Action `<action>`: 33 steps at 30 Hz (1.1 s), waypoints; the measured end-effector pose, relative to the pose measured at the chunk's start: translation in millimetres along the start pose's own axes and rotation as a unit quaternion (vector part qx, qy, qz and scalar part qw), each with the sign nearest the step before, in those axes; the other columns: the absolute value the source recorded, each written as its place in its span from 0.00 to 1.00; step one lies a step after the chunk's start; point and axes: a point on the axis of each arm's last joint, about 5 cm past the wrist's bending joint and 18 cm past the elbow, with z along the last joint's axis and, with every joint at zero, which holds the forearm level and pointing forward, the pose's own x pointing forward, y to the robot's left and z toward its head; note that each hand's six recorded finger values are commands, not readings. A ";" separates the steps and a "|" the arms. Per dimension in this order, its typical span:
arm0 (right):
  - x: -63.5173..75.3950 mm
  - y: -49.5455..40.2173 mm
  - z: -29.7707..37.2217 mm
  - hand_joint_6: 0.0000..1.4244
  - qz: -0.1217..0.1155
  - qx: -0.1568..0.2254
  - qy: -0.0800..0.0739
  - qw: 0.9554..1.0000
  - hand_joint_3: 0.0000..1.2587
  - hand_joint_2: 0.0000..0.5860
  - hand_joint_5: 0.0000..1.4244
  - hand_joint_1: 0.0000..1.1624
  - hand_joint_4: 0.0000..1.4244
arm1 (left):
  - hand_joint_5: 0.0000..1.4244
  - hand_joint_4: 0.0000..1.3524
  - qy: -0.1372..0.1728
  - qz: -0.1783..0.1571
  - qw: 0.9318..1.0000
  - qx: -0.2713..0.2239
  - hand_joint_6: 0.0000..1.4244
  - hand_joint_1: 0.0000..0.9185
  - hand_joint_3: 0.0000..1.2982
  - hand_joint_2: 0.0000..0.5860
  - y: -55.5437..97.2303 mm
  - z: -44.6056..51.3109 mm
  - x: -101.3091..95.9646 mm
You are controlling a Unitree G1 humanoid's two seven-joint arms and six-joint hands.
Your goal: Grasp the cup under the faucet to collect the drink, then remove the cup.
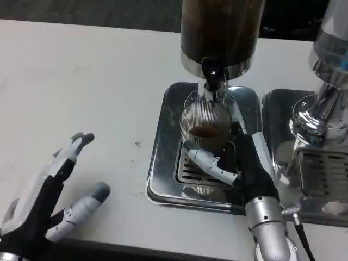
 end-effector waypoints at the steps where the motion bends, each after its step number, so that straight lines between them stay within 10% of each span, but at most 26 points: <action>1: 0.3 0.1 0.2 0.10 -0.001 0.001 -0.003 1.000 0.00 0.32 0.00 0.67 0.00 | 0.05 0.00 0.000 0.001 1.000 -0.001 0.00 0.00 0.07 0.25 0.2 -0.1 -0.1; 17: 6.0 5.6 0.8 0.35 -0.010 0.006 -0.007 1.000 0.01 0.32 0.21 0.80 0.16 | 0.06 0.00 0.009 0.012 1.000 -0.010 0.00 0.00 0.10 0.25 0.9 -1.2 -4.7; 33: 7.7 10.7 2.2 0.59 -0.033 0.008 -0.006 0.999 0.37 0.34 0.43 0.90 0.39 | 0.06 0.00 0.014 0.023 1.000 -0.012 0.00 0.00 0.12 0.25 3.7 -1.2 -9.1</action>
